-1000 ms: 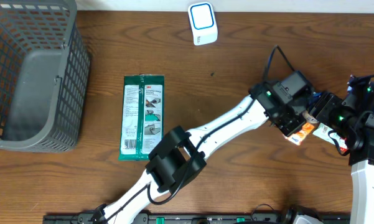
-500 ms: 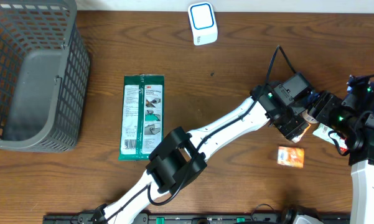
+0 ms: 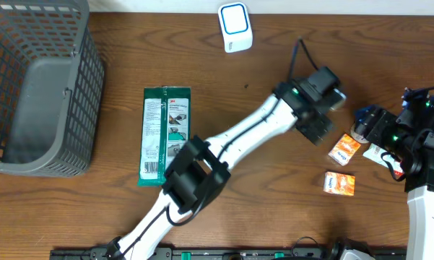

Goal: Scan the item barcode
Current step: 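Open the left gripper and move both grippers to the green gloves pack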

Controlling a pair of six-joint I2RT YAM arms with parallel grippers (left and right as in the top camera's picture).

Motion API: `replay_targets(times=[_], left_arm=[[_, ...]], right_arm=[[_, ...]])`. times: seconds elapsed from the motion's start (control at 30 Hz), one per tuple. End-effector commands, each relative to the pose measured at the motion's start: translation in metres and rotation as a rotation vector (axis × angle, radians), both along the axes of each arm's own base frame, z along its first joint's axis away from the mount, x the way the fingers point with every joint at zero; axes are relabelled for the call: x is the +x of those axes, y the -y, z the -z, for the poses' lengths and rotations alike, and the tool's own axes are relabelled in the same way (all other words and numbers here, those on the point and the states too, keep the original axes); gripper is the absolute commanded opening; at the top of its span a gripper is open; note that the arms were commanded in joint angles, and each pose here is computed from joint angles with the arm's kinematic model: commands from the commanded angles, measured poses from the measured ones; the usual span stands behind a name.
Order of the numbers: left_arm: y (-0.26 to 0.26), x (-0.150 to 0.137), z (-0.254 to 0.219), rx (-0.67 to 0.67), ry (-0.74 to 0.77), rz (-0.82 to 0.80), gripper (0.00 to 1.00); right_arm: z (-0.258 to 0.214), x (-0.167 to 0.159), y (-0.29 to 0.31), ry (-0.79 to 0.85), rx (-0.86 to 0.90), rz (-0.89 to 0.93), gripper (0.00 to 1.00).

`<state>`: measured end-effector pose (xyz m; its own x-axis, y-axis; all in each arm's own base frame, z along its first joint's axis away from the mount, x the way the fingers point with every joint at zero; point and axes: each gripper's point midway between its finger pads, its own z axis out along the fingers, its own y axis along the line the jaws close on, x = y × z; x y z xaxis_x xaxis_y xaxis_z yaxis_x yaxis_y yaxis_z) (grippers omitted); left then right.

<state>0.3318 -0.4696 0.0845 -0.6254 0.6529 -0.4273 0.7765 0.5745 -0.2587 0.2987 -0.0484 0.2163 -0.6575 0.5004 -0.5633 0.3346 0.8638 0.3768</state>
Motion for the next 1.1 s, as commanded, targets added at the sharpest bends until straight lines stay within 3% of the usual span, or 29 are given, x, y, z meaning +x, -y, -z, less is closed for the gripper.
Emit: replay_targets(times=[0.0, 0.07, 0.3, 0.5, 0.9, 1.07], left_arm=[[-0.024, 0.023, -0.023, -0.004, 0.021, -0.058, 0.70], [-0.046, 0.032, -0.018, 0.032, -0.012, -0.096, 0.70], [-0.130, 0.050, -0.002, 0.188, -0.157, -0.235, 0.70], [-0.214, 0.069, 0.007, 0.370, -0.195, -0.384, 0.70], [-0.306, 0.100, 0.001, 0.374, -0.272, -0.591, 0.70], [-0.324, 0.105, -0.026, 0.343, -0.240, -0.651, 0.70]], right_arm=[[-0.002, 0.000, -0.009, 0.015, 0.029, -0.048, 0.96], [-0.003, 0.000, -0.014, 0.019, 0.051, -0.066, 0.98], [-0.001, 0.001, -0.032, 0.017, 0.054, -0.152, 0.82], [0.009, 0.011, -0.067, -0.008, 0.059, -0.279, 0.79], [0.070, 0.036, -0.156, -0.145, 0.084, -0.541, 0.81], [0.086, 0.041, -0.187, -0.153, 0.082, -0.620, 0.82]])
